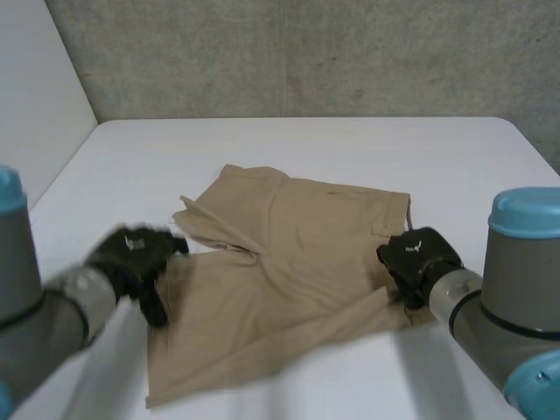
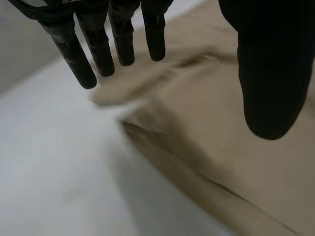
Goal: Fold the shorts.
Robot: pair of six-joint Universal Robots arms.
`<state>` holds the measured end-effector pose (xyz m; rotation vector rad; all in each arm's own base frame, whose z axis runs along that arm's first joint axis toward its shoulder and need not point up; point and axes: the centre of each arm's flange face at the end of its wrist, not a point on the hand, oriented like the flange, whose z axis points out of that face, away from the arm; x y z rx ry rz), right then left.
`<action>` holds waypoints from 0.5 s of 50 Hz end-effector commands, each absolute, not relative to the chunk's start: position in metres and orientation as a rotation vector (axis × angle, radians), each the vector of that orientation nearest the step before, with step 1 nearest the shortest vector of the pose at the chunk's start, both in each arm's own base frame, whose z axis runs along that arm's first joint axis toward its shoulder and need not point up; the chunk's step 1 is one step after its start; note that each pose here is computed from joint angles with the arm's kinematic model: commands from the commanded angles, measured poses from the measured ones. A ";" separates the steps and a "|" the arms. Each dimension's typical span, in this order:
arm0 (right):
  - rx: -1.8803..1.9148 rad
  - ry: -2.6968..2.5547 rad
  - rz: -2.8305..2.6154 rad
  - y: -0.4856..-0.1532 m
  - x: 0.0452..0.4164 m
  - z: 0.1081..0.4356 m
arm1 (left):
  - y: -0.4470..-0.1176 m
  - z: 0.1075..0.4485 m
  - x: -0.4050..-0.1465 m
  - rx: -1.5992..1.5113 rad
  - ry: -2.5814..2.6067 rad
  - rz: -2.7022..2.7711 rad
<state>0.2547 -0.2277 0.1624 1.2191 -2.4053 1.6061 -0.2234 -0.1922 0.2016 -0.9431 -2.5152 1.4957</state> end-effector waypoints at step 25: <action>1.138 -2.338 1.761 -0.264 0.271 0.182 | -0.240 0.210 -0.272 -0.945 -2.203 1.889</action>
